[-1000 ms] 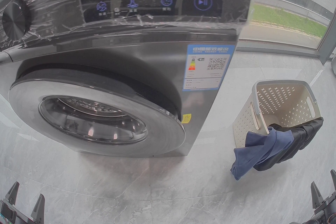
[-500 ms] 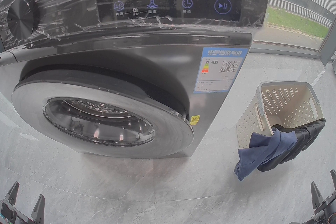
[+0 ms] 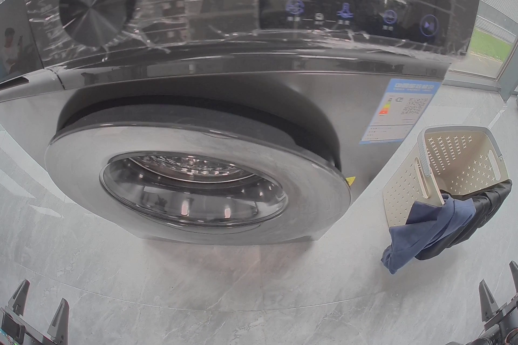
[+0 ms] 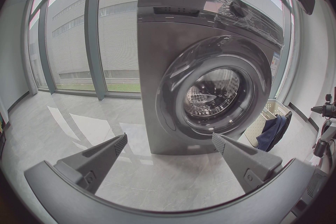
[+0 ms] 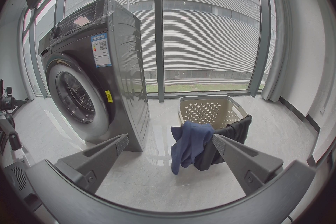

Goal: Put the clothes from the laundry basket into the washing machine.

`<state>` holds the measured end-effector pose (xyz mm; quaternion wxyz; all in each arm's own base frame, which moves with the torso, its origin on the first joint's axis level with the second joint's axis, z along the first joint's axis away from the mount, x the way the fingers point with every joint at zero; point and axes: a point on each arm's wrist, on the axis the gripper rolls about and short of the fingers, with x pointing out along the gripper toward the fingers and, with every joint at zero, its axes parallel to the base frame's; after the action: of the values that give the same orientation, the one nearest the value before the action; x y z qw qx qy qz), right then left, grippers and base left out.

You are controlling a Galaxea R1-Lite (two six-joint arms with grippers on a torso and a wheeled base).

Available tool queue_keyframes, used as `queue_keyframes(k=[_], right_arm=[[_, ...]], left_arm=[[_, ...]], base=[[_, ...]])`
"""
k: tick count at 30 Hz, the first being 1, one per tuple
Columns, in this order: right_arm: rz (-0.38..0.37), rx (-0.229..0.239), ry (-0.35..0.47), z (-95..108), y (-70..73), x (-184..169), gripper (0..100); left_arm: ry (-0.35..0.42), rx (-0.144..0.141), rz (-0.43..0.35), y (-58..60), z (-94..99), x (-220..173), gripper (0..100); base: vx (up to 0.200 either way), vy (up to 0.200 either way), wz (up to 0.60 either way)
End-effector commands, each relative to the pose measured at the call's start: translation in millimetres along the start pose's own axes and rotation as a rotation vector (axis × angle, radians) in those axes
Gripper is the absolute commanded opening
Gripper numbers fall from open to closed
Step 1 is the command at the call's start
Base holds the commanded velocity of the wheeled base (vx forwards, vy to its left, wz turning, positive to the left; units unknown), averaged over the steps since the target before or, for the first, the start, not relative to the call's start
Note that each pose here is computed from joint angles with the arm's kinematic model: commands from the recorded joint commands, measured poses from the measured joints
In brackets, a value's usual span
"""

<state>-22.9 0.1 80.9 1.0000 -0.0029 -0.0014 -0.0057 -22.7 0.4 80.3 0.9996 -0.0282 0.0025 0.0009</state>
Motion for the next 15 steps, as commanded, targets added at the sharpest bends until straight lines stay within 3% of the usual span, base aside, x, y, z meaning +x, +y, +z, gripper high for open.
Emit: queue_keyframes(k=[1, 6, 11, 15], right_arm=[[0.001, 0.0, 0.001, -5.2, 0.0, 0.1, 100], [-0.001, 0.0, 0.001, -5.2, 0.0, 0.1, 100], [-0.001, 0.0, 0.001, -5.2, 0.0, 0.1, 100], [0.001, 0.0, 0.001, -5.2, 0.0, 0.1, 100]], left_arm=[[0.003, 0.0, 0.0, 0.3, -4.8, 0.2, 100], [0.003, 0.0, 0.0, 0.3, -4.8, 0.2, 100], [0.003, 0.0, 0.0, 0.3, -4.8, 0.2, 100], [0.003, 0.0, 0.0, 0.3, -4.8, 0.2, 100]], base=[[0.0, 0.0, 0.0], [0.0, 0.0, 0.0], [-0.2, 0.0, 0.0], [0.0, 0.0, 0.0]])
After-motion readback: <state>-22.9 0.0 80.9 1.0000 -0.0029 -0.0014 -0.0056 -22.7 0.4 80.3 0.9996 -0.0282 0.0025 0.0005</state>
